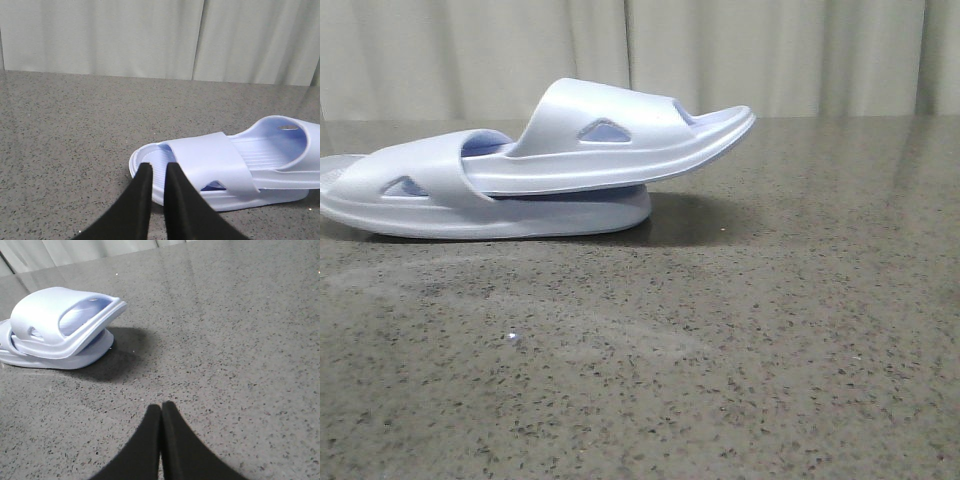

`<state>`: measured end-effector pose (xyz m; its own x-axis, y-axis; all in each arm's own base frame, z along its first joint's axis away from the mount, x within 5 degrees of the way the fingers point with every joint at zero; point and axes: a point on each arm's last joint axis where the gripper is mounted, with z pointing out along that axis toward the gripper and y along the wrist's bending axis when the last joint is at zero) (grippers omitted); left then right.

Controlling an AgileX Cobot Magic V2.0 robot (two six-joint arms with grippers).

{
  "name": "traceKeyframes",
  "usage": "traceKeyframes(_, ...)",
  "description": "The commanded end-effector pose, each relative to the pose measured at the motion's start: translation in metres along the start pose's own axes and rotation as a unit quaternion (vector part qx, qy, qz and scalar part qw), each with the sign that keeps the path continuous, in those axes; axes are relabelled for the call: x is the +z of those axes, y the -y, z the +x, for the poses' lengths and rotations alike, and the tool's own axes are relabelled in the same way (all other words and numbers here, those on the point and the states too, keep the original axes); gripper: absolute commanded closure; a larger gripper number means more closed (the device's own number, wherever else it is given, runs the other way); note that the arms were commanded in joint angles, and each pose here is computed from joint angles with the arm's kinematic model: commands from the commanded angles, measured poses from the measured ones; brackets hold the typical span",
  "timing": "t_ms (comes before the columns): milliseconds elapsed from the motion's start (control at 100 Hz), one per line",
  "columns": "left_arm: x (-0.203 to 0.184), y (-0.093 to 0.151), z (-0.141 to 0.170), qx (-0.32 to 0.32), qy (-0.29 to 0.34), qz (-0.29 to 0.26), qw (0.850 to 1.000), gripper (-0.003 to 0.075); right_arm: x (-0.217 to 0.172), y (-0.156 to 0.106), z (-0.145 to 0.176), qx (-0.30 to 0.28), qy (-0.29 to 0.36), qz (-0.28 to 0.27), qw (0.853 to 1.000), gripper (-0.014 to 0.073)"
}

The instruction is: Insert blue slippers together front up

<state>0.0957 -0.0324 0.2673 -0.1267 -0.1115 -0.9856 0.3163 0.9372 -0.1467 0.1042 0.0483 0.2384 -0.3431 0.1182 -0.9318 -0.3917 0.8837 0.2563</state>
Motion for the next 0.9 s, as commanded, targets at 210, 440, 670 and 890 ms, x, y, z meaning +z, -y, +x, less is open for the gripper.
traceKeyframes(210, 0.000, 0.003, -0.008, -0.006, 0.010, 0.013, 1.000, 0.0705, -0.001, -0.003, -0.009, 0.002, 0.013, -0.009, 1.000, 0.0674)
traceKeyframes(440, 0.000, 0.003, -0.007, -0.007, 0.008, 0.011, 1.000, 0.0705, -0.001, -0.003, -0.009, 0.002, 0.013, -0.009, 1.000, 0.0674)
traceKeyframes(670, -0.003, -0.001, -0.002, 0.029, -0.010, -0.008, 1.000, 0.0705, -0.001, -0.003, -0.009, 0.002, 0.013, -0.009, 1.000, 0.0674)
traceKeyframes(890, -0.018, -0.014, 0.008, 0.022, 0.032, -0.081, 0.996, 0.0705, -0.001, -0.003, -0.009, 0.002, 0.013, -0.009, 1.000, 0.0674)
